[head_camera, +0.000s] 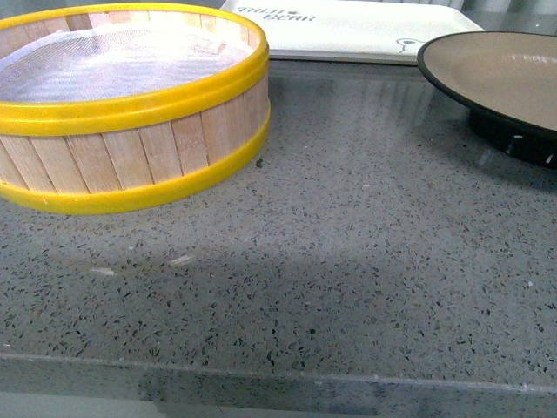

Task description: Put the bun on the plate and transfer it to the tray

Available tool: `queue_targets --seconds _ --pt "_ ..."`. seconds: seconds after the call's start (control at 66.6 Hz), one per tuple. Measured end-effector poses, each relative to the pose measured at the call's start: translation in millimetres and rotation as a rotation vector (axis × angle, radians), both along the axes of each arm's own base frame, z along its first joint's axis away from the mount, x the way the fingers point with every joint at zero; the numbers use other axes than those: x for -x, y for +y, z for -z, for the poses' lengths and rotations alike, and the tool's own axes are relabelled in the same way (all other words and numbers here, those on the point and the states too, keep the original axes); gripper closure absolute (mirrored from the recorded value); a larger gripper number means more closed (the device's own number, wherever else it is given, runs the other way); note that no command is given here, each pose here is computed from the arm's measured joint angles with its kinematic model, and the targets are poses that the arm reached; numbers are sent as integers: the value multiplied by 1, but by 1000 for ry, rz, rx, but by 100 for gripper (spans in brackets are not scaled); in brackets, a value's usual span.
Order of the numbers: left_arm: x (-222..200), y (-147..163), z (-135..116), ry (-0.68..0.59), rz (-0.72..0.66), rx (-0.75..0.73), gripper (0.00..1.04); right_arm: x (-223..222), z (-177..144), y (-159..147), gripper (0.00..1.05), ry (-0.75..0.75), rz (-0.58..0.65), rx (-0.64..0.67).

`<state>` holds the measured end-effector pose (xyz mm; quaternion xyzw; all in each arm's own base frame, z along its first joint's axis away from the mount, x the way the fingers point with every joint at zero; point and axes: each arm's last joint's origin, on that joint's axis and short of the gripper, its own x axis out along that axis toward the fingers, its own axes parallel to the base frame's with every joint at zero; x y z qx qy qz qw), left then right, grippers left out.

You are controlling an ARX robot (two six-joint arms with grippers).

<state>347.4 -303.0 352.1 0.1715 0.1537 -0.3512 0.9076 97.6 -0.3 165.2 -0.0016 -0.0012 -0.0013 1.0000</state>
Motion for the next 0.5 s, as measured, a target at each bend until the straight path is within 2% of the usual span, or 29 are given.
queue_targets --seconds 0.3,0.495 --pt "19 -30 21 37 99 34 101 0 0 0 9 0 0 0" --pt "27 -51 46 21 117 -27 101 0 0 0 9 0 0 0"
